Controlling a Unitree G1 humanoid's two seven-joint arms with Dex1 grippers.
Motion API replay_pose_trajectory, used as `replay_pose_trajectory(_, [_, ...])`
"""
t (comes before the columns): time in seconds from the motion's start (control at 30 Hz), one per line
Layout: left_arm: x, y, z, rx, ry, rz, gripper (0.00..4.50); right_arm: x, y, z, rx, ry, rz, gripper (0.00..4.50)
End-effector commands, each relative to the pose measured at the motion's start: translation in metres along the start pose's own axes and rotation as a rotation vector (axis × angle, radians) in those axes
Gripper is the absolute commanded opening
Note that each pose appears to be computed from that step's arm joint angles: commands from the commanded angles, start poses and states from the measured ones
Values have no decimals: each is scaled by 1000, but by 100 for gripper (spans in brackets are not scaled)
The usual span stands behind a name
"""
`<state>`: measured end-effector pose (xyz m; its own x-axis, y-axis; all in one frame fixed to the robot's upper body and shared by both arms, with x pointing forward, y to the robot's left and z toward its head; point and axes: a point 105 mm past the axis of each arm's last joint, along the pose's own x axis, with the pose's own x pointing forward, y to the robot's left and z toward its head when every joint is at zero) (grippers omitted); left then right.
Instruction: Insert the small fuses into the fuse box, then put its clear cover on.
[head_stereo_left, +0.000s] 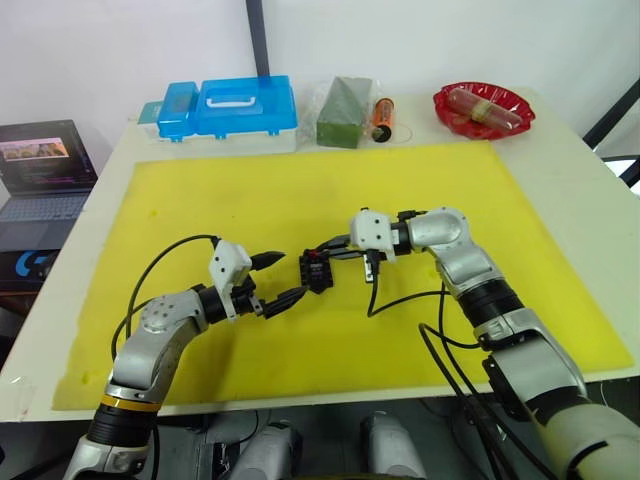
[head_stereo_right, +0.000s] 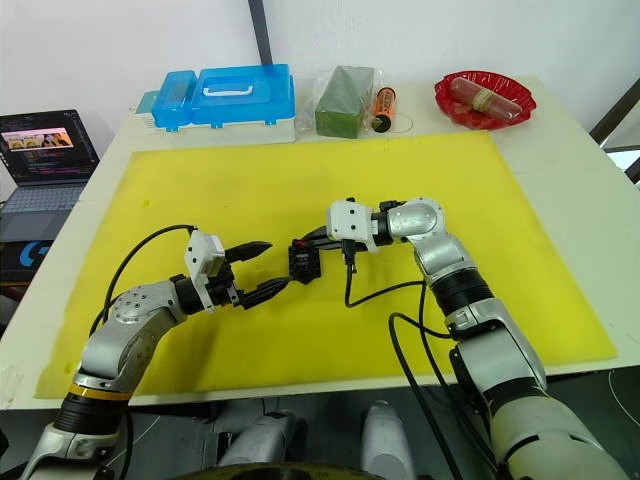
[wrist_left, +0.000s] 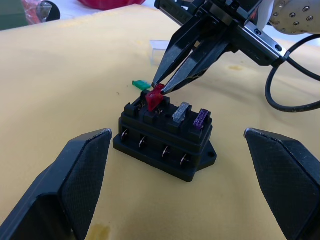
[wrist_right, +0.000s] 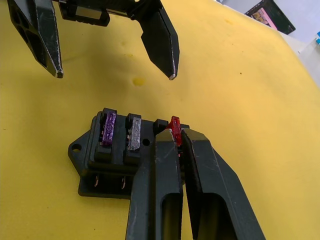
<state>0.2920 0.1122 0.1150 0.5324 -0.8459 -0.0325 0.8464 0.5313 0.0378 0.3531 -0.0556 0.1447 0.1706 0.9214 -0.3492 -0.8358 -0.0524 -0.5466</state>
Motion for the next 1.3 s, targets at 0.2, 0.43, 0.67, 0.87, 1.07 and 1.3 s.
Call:
replay_pose_trajectory(0.2, [-3,0,12,36,-26,7,450,-1,-8,12,-58,-26,-16,1])
replay_pose_trajectory(0.43, [-3,1,12,37,-26,7,450,0,-7,7,-84,-5,-10,1])
replay_pose_trajectory(0.67, [-3,1,11,36,-26,9,450,-1,-3,-2,-79,27,5,1])
replay_pose_trajectory(0.87, [-2,0,11,35,-28,9,450,-1,-2,-7,-81,40,6,1])
replay_pose_trajectory(1.07, [-3,0,11,34,-27,9,450,-2,-3,-4,-65,23,6,60])
replay_pose_trajectory(1.3, [-3,1,10,36,-24,9,450,-2,-3,-2,-58,14,7,113])
